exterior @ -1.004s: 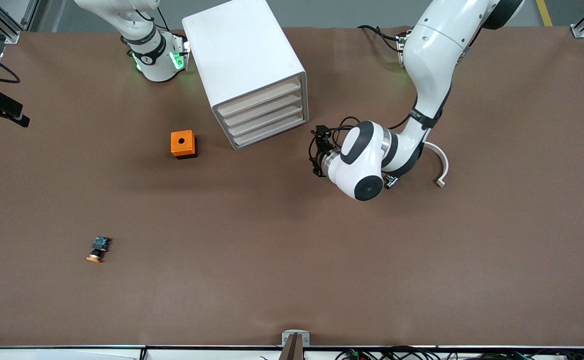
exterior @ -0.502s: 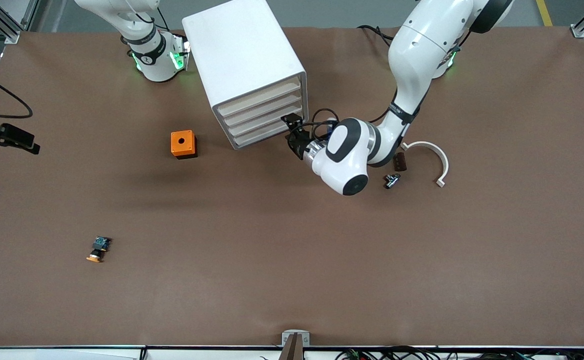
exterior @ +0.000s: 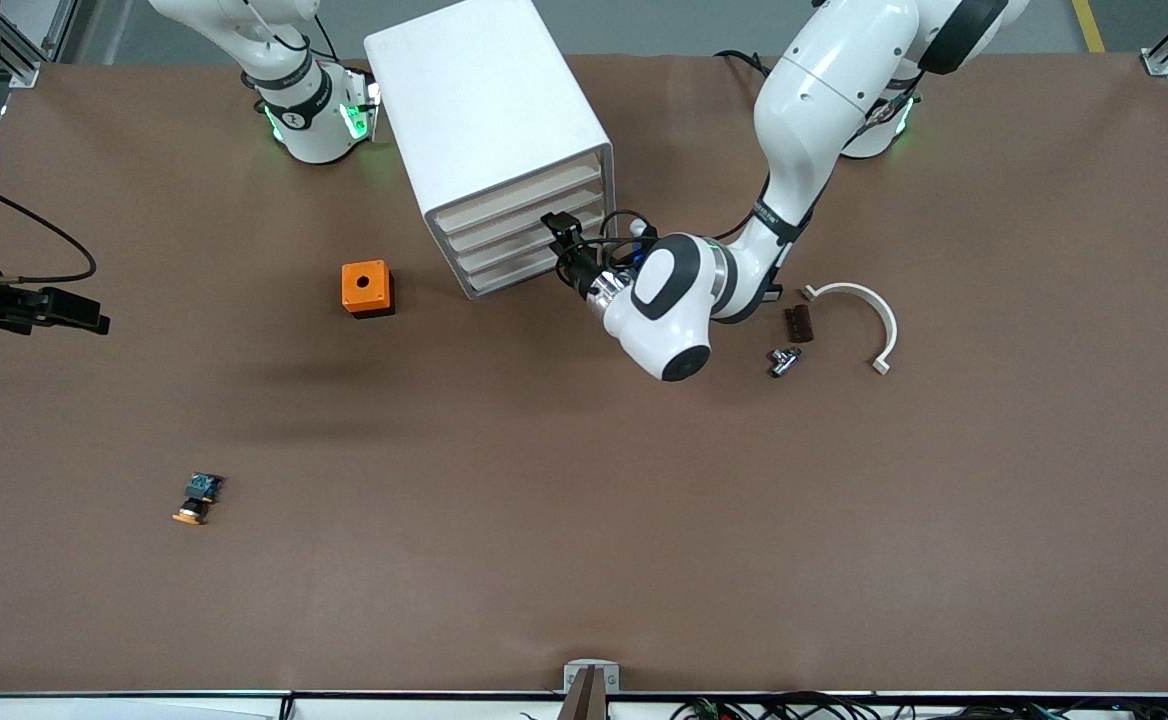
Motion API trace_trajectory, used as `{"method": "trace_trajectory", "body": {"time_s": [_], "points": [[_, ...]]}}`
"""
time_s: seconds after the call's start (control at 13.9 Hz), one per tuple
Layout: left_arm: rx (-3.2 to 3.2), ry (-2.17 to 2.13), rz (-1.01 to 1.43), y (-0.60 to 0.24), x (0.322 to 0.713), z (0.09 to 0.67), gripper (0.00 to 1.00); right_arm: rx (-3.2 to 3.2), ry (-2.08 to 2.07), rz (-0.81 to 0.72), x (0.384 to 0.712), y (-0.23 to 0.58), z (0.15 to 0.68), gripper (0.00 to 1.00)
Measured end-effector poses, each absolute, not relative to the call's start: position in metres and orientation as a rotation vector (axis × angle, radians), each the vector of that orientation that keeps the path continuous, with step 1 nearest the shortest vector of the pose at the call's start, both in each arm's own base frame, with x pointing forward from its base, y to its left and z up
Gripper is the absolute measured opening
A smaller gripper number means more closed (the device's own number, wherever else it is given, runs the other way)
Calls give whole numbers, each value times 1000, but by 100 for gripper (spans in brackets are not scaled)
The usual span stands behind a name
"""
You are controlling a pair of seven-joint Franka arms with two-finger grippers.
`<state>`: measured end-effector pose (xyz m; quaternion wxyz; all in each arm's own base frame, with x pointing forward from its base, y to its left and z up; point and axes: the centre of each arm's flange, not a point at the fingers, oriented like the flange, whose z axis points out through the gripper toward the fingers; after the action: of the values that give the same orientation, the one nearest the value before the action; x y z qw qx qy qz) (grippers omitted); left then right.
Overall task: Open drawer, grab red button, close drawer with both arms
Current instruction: 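Reach the left gripper to the white cabinet's drawer front, then pull the drawer open with the left gripper while the right gripper approaches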
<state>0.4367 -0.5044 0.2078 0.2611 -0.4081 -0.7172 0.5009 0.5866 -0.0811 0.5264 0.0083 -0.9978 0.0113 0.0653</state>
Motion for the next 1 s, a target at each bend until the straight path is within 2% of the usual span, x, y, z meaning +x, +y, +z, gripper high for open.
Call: {"method": "trace_trajectory", "body": {"time_s": [0.07,0.36,0.43,0.5,0.57,0.79,1.0], "points": [[-1108,-1930,1353,-509,431,206,48,-3117,59,209,586,-81,525,100],[-1098,-1913,1347,-522,417,207,41,-3114,248,221,587,-67,524,100],[-1098,-1913,1346,-523,417,208,33,-3113,301,221,588,-55,525,100],[-1097,-1914,1346,-522,418,208,20,-3113,355,221,589,-40,526,100],[-1095,-1920,1345,-521,420,207,13,-3113,414,219,590,-20,527,100],[-1094,-1956,1350,-513,437,211,14,-3108,584,213,588,50,528,100],[-1076,-2035,1368,-488,477,216,14,-3086,778,174,576,138,527,100]]}}
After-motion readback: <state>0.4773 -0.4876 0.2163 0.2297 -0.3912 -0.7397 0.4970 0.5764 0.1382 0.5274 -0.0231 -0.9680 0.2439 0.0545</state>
